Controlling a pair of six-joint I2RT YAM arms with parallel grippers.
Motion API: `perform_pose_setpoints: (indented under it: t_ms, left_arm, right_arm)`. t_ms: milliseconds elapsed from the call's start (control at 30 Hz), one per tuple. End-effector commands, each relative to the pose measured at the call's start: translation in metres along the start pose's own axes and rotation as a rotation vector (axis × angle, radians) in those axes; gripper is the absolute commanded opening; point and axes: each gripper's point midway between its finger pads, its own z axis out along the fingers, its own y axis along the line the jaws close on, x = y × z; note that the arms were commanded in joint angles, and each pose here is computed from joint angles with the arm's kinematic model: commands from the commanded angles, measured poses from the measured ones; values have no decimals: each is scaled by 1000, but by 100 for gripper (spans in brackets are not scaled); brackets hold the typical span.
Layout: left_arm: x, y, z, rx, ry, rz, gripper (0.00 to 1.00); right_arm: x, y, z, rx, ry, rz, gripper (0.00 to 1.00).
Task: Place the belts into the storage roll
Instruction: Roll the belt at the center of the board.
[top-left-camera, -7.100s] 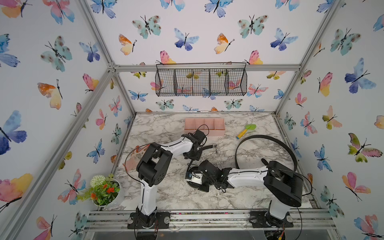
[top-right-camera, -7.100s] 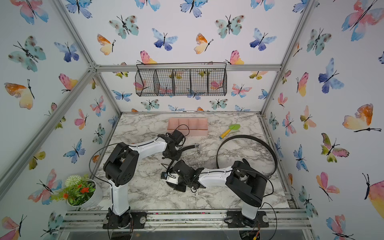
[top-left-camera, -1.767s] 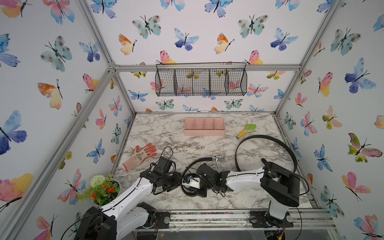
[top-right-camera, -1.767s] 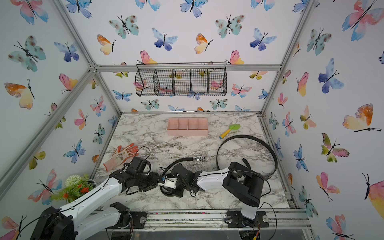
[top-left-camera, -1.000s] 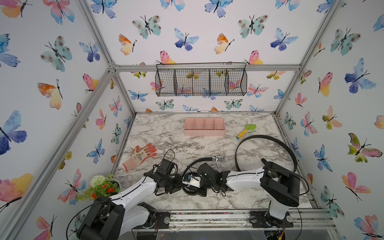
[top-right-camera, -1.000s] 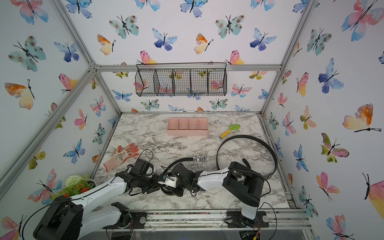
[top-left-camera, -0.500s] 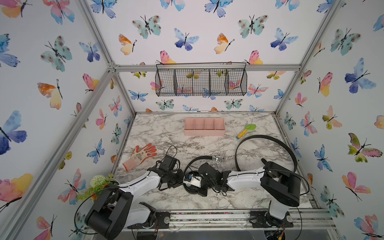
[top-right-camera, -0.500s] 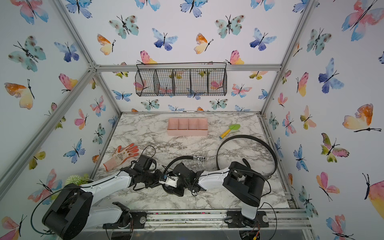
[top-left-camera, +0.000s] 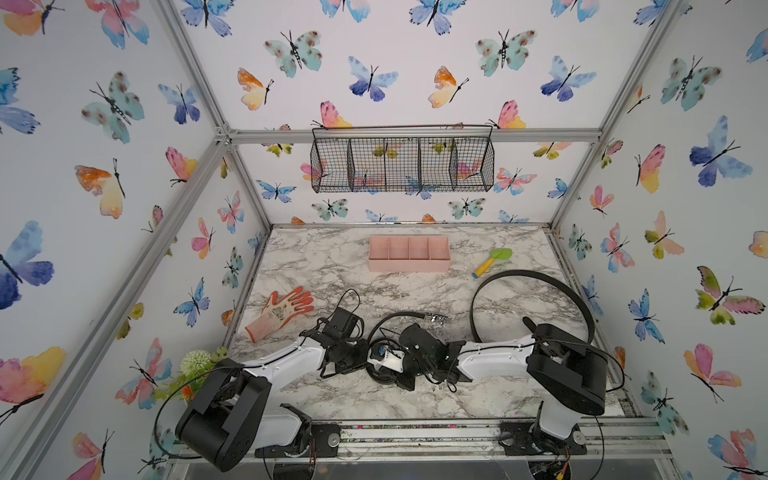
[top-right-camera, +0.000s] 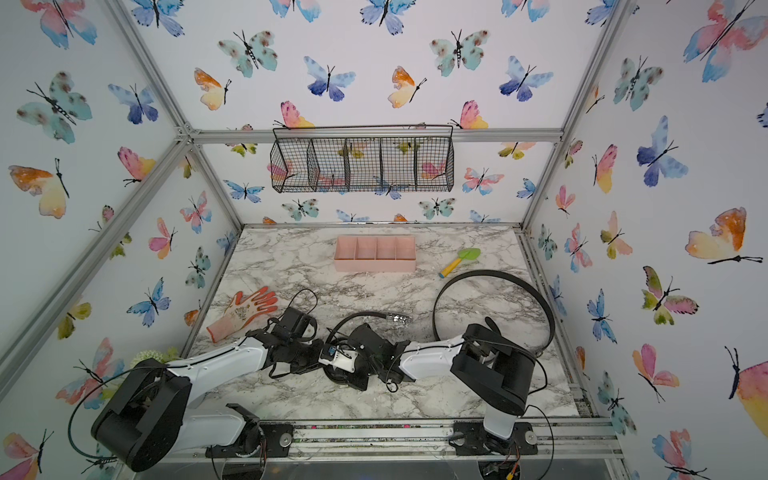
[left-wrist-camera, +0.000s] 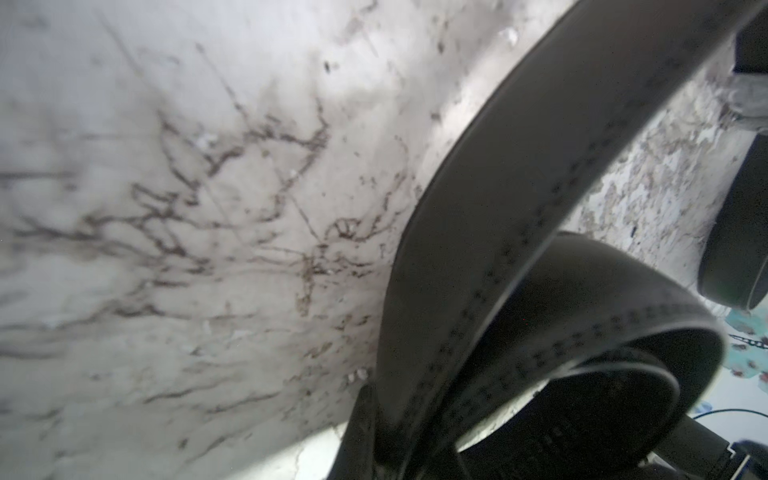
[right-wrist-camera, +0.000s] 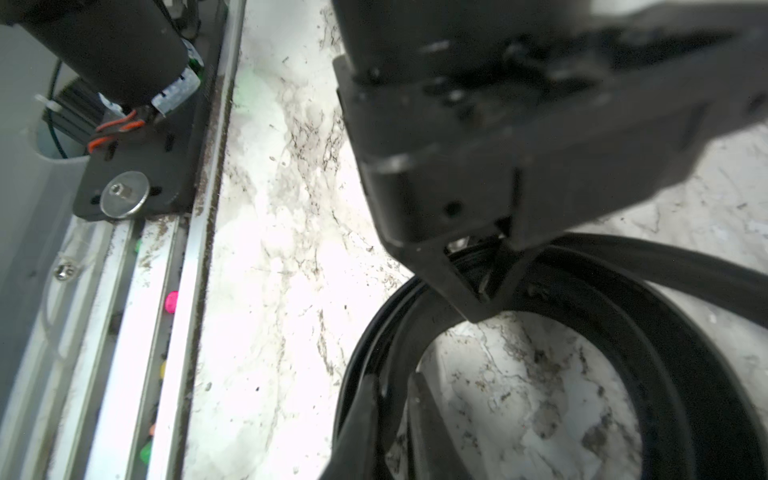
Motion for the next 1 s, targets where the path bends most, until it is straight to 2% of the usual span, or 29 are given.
perform_pose_setpoints:
  t_ms: [0, 167, 400, 567, 767, 967]
  left_arm:
    - [2, 17, -1, -93, 2, 2, 8]
    - [-1, 20, -4, -139, 1, 3, 7]
    - [-8, 14, -12, -228, 29, 44, 7]
    - [-23, 15, -24, -375, 17, 113, 7]
    - [-37, 12, -22, -431, 30, 158, 8]
    - [-40, 14, -9, -452, 69, 191, 8]
  right_arm:
    - [6, -2, -8, 18, 12, 54, 34]
    - [-12, -23, -32, 76, -40, 113, 54]
    - [-39, -94, -101, 231, -162, 281, 71]
    - [-10, -148, -100, 323, 9, 361, 71]
    - [29, -175, -68, 361, 199, 392, 70]
    - [53, -208, -48, 463, 288, 384, 69]
